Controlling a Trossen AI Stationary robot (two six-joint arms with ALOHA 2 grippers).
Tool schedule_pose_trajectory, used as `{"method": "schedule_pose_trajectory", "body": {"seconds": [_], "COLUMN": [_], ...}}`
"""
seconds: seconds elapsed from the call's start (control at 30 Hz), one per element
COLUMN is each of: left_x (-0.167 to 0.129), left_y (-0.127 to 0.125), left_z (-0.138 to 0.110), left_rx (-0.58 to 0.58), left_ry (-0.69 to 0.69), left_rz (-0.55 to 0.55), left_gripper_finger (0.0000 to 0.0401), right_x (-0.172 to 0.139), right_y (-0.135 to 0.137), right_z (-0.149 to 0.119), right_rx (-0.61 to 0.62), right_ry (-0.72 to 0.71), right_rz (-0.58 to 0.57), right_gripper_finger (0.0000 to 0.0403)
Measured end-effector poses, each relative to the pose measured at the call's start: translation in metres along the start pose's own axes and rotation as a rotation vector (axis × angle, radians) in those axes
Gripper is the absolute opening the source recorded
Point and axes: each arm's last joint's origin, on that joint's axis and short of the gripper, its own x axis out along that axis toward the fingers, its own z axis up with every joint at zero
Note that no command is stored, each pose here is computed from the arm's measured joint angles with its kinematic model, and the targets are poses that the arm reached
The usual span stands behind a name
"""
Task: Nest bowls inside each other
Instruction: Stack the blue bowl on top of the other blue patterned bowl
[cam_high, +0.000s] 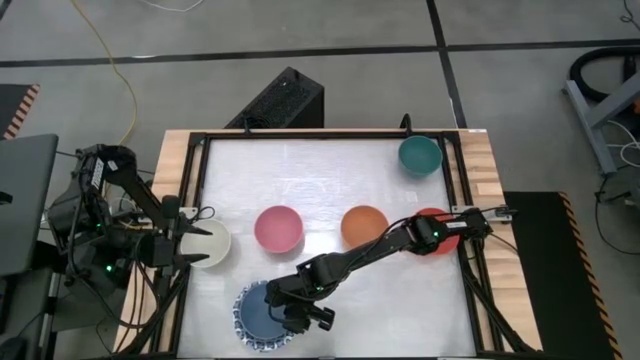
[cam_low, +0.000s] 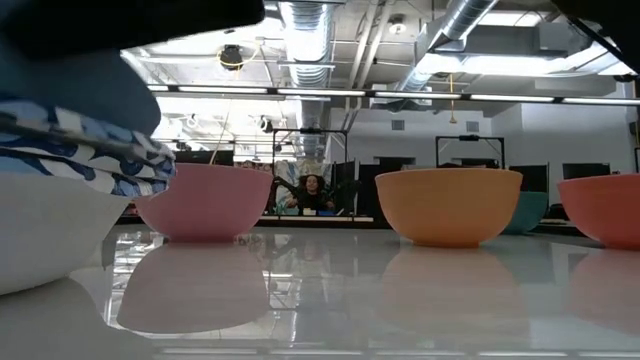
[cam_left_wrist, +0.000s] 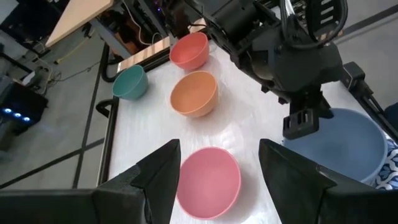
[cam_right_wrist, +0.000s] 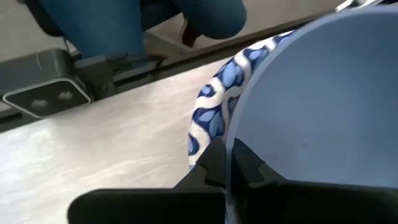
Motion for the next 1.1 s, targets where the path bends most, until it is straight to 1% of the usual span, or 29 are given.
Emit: {"method": "schedule_pose_trajectory", "body": {"seconds": [0.07, 0.2, 0.33, 0.4, 0.57, 0.8, 1.03, 1.1], "left_x": [0.000, 0.000, 0.000, 0.000, 0.000, 0.000, 0.000, 0.000], "left_y": [0.000, 0.000, 0.000, 0.000, 0.000, 0.000, 0.003, 0.004], "left_z": [0.000, 0.000, 0.000, 0.000, 0.000, 0.000, -0.007, -0.009], "left_rx": [0.000, 0.000, 0.000, -0.001, -0.023, -0.072, -0.172, -0.208], "left_ry": [0.000, 0.000, 0.000, 0.000, 0.001, 0.003, 0.056, 0.069], "left_rz": [0.000, 0.000, 0.000, -0.001, -0.001, -0.002, 0.016, 0.023], "left_gripper_finger": [0.0208, 0.0208, 0.0208, 0.0208, 0.0208, 0.0208, 0.0208, 0.0208], "right_x": [-0.001, 0.000, 0.000, 0.000, -0.001, -0.011, -0.026, -0.029], "right_y": [0.000, -0.001, -0.003, -0.003, -0.004, -0.006, -0.004, -0.003], "right_z": [0.000, 0.000, 0.000, -0.001, 0.000, 0.009, 0.019, 0.021], "right_rx": [0.018, 0.048, 0.098, 0.105, 0.122, 0.141, 0.148, 0.148], "right_ry": [-0.001, 0.006, 0.029, 0.037, 0.035, 0.003, -0.024, -0.008], "right_rz": [-0.003, -0.015, -0.070, -0.076, -0.079, -0.101, -0.118, -0.131], "right_gripper_finger": [0.0012, 0.0038, 0.0059, 0.0063, 0.0067, 0.0068, 0.0069, 0.0069]}}
